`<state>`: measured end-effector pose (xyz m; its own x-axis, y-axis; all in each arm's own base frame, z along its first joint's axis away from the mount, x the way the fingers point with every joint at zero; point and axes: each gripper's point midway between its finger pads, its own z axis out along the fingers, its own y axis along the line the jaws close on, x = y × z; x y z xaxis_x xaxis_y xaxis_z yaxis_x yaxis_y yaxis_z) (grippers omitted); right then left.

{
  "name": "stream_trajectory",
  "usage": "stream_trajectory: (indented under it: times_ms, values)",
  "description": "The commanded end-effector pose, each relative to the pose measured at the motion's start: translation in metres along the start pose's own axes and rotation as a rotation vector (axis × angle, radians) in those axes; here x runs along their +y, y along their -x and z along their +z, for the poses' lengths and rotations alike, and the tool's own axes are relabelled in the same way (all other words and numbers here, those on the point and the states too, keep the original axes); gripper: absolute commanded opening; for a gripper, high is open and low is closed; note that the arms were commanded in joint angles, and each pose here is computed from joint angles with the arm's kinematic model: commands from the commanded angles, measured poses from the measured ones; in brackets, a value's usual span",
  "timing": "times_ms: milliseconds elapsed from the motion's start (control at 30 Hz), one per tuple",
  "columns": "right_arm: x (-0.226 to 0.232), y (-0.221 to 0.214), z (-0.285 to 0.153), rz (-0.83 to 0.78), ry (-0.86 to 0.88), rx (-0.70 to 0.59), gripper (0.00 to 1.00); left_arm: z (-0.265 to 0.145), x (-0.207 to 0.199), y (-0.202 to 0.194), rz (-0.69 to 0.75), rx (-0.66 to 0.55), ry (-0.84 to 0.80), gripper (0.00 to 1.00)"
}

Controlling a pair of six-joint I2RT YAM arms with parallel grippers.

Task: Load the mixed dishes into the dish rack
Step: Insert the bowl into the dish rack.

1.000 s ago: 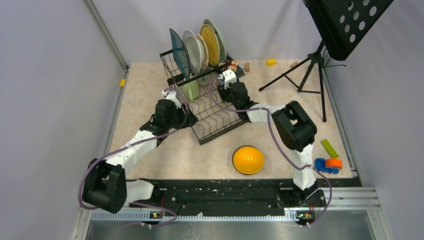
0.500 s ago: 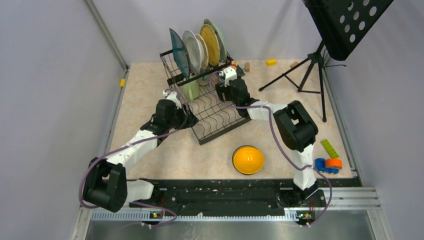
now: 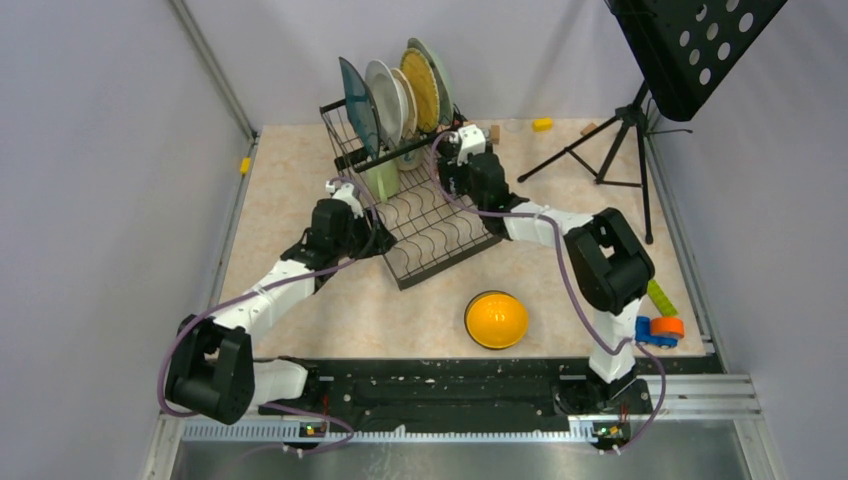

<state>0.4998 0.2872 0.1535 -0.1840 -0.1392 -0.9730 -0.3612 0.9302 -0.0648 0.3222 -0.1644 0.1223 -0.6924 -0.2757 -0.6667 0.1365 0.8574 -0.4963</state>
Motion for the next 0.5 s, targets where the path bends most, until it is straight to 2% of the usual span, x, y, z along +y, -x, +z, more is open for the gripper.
stream_trajectory:
  times_ms: [0,133,200,467]
  values:
    - [-0.012,0.031,-0.016,0.072,-0.033,-0.072,0.81,-0.001,-0.001,0.008,0.018,-0.029,-0.002,0.58]
    - [-0.013,0.032,-0.028,0.106,-0.033,-0.066,0.81,-0.003,-0.001,0.010,0.022,-0.042,-0.003,0.59]
    - [-0.013,0.029,-0.038,0.136,-0.032,-0.047,0.85,-0.007,-0.005,0.016,0.031,-0.064,-0.017,0.60]
    - [-0.031,0.033,-0.091,0.264,-0.091,-0.060,0.88,-0.025,-0.024,0.036,0.104,-0.135,-0.084,0.63]
